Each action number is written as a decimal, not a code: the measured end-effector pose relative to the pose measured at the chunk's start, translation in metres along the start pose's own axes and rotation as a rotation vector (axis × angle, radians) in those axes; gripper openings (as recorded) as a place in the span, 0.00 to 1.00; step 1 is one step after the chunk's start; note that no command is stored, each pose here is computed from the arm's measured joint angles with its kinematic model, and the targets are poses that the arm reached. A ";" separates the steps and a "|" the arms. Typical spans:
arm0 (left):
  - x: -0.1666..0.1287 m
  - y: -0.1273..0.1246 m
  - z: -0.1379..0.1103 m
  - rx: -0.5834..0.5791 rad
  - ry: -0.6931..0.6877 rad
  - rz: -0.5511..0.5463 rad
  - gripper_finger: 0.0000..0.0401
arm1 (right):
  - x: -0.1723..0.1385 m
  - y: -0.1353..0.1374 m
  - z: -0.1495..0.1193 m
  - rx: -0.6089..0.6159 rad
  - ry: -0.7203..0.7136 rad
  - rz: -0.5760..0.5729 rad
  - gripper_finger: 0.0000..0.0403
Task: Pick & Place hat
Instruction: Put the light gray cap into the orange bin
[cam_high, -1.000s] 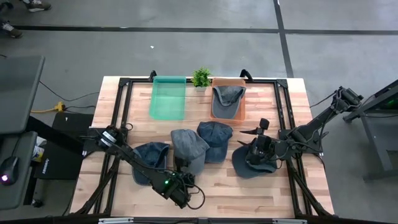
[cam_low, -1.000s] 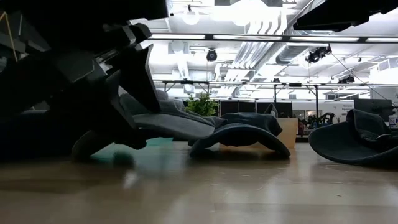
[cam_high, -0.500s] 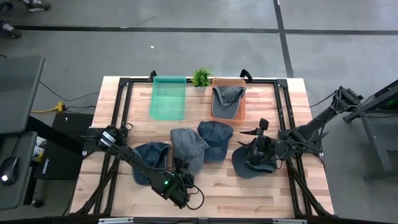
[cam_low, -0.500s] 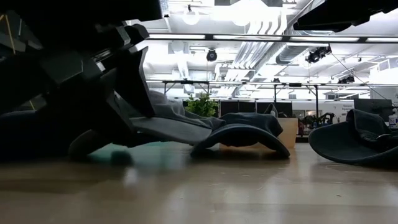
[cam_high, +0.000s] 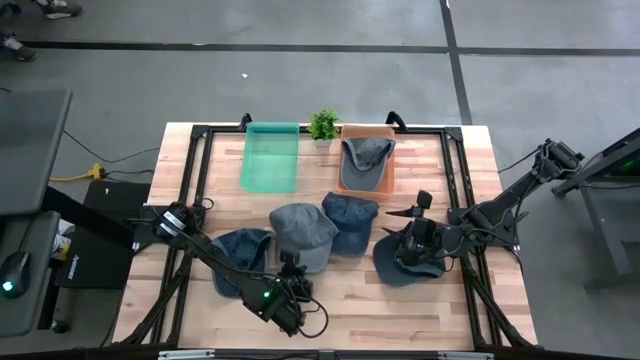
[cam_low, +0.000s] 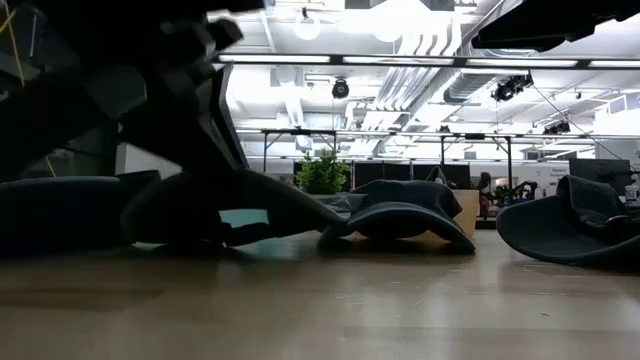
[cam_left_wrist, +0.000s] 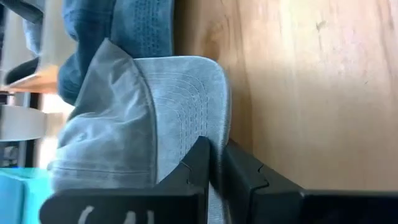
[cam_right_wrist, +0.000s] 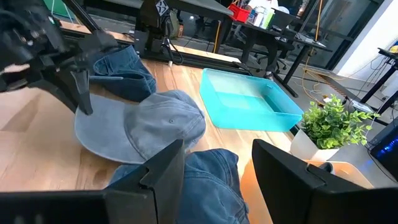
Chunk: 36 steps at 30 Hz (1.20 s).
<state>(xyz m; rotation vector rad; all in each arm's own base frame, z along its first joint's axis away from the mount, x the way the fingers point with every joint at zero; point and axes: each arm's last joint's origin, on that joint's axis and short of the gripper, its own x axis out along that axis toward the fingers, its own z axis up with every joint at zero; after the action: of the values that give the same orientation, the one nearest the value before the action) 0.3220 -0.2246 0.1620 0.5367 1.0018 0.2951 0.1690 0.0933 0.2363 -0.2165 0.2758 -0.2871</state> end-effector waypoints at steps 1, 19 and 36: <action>-0.005 0.001 0.002 0.011 0.006 0.003 0.05 | 0.000 0.000 0.000 0.000 0.000 0.000 0.46; -0.086 0.054 0.056 -0.019 -0.088 0.214 0.02 | 0.000 0.000 0.000 0.036 0.000 0.000 0.46; -0.098 0.084 0.070 -0.304 -0.389 0.607 0.02 | 0.000 0.005 -0.001 0.333 0.039 0.158 0.46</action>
<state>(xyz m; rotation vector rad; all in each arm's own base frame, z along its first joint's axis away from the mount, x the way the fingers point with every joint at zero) 0.3321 -0.2207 0.3086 0.5820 0.3863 0.8344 0.1697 0.0976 0.2347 0.1392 0.2776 -0.1770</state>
